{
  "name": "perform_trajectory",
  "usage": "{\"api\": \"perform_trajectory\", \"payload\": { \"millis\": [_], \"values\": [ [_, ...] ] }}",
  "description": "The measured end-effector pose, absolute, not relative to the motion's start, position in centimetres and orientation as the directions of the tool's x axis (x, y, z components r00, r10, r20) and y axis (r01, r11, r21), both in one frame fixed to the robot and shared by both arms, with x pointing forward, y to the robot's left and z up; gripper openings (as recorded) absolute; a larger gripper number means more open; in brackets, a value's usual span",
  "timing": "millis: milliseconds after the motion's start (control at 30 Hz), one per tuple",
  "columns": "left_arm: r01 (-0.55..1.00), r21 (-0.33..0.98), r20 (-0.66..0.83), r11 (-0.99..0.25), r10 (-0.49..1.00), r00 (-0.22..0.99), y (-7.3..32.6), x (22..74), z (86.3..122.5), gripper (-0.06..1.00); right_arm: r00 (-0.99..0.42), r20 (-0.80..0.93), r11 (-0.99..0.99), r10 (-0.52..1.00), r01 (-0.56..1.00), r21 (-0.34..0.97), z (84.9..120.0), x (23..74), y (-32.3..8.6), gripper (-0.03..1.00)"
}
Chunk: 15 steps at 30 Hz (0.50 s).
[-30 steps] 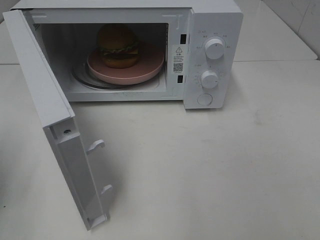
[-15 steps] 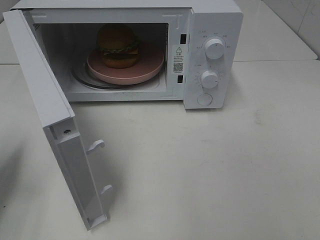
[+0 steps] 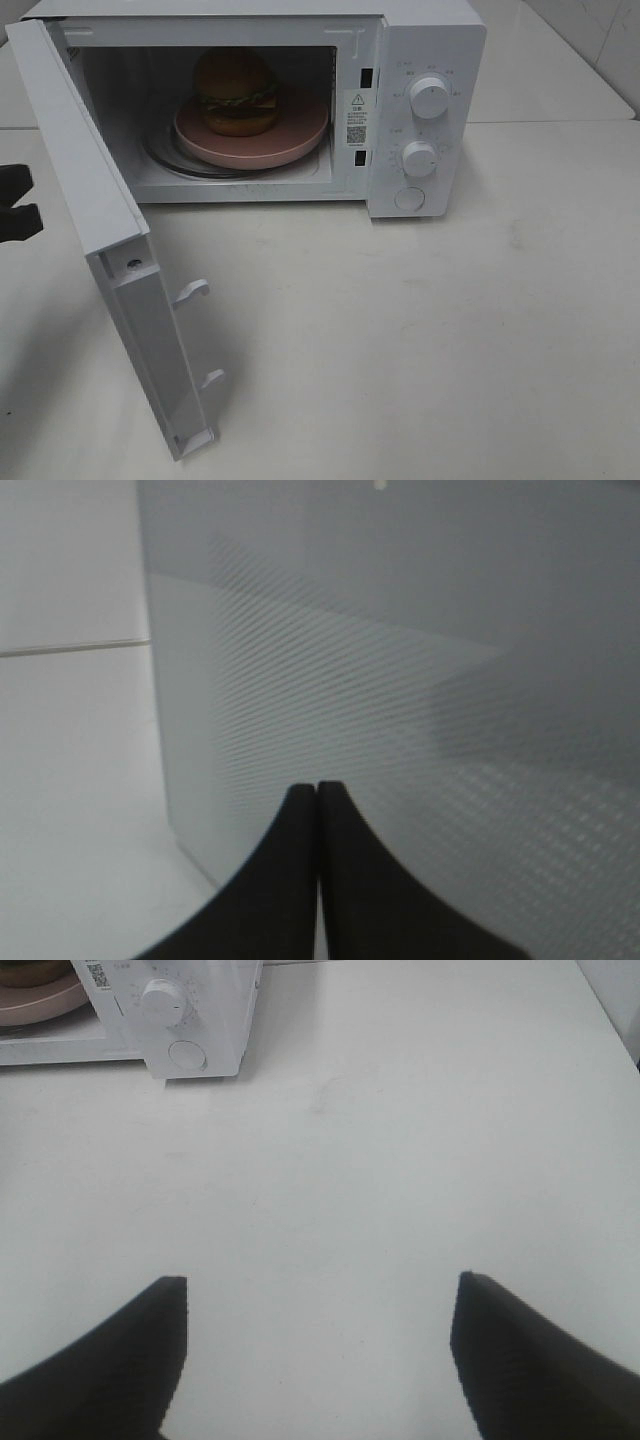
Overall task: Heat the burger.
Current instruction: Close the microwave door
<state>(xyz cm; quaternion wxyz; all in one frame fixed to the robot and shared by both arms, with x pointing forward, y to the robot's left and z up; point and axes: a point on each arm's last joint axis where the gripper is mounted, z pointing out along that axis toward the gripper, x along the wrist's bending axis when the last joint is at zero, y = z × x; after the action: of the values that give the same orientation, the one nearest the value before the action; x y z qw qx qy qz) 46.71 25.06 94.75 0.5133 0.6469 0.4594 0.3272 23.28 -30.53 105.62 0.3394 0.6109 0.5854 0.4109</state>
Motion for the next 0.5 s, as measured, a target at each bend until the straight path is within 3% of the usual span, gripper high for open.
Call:
{"api": "perform_trajectory", "payload": {
  "millis": [333, 500],
  "values": [
    [0.259, 0.966, -0.096, -0.003, 0.924, 0.37, 22.5, 49.1, 94.8, 0.0, -0.023, 0.105, -0.084, 0.994, 0.436, 0.896, 105.6, 23.3, -30.5, 0.72],
    [0.242, 0.97, -0.081, -0.035, 0.888, 0.452, 19.8, 49.9, 94.8, 0.0, -0.023, 0.105, -0.084, 0.994, 0.436, 0.896, 105.6, 23.3, -30.5, 0.72]
  ]
}}
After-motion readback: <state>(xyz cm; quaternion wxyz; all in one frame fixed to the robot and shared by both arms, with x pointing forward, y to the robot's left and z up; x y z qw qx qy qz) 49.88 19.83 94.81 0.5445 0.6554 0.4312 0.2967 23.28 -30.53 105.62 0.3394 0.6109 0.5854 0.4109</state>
